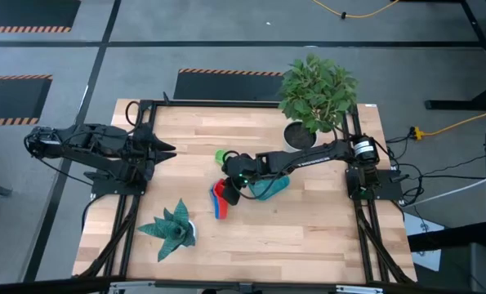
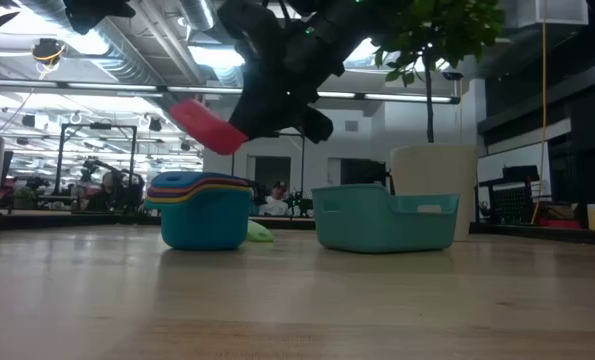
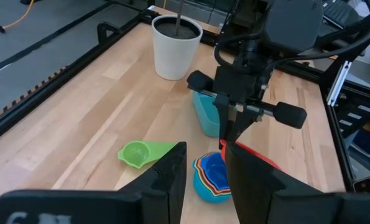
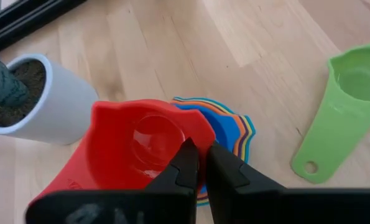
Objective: Nest measuring cups in basket
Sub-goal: Stack the red measuring cup on top of the blue measuring cup
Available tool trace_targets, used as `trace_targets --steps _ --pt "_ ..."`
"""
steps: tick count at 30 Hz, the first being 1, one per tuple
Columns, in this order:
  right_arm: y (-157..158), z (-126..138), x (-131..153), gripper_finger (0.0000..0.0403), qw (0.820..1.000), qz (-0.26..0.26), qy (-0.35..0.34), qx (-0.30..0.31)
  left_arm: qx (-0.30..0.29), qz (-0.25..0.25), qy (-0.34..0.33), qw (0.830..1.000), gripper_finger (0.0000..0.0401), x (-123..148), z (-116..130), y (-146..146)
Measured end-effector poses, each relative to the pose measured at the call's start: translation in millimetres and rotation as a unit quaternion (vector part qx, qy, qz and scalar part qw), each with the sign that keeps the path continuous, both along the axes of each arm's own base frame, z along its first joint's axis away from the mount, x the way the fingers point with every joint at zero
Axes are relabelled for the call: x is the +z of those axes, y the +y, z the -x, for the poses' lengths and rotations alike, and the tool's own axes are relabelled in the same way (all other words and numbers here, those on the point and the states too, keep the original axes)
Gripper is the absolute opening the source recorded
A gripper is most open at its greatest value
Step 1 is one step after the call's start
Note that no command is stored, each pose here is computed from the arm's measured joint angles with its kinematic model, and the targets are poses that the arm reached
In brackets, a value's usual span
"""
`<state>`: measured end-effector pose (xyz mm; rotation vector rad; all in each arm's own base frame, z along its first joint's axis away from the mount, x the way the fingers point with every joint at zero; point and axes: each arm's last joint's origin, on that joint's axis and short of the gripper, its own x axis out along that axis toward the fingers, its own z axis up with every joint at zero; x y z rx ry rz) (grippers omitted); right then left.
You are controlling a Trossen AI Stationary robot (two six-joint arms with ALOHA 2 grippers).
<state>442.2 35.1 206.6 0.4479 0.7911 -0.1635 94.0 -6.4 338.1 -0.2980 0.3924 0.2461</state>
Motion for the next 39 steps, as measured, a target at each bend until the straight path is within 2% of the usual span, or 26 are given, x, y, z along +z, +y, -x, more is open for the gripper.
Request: trace_targets --steps 8,39 --pt "2.6 -1.1 -4.5 0.0019 1.000 0.008 -0.004 -0.022 0.000 0.000 0.000 1.000 0.0104 0.0 0.1 0.0" --pt "4.1 -0.6 -4.9 0.0026 1.000 0.013 -0.001 -0.020 0.000 0.000 0.000 1.000 0.0104 0.0 0.0 0.0"
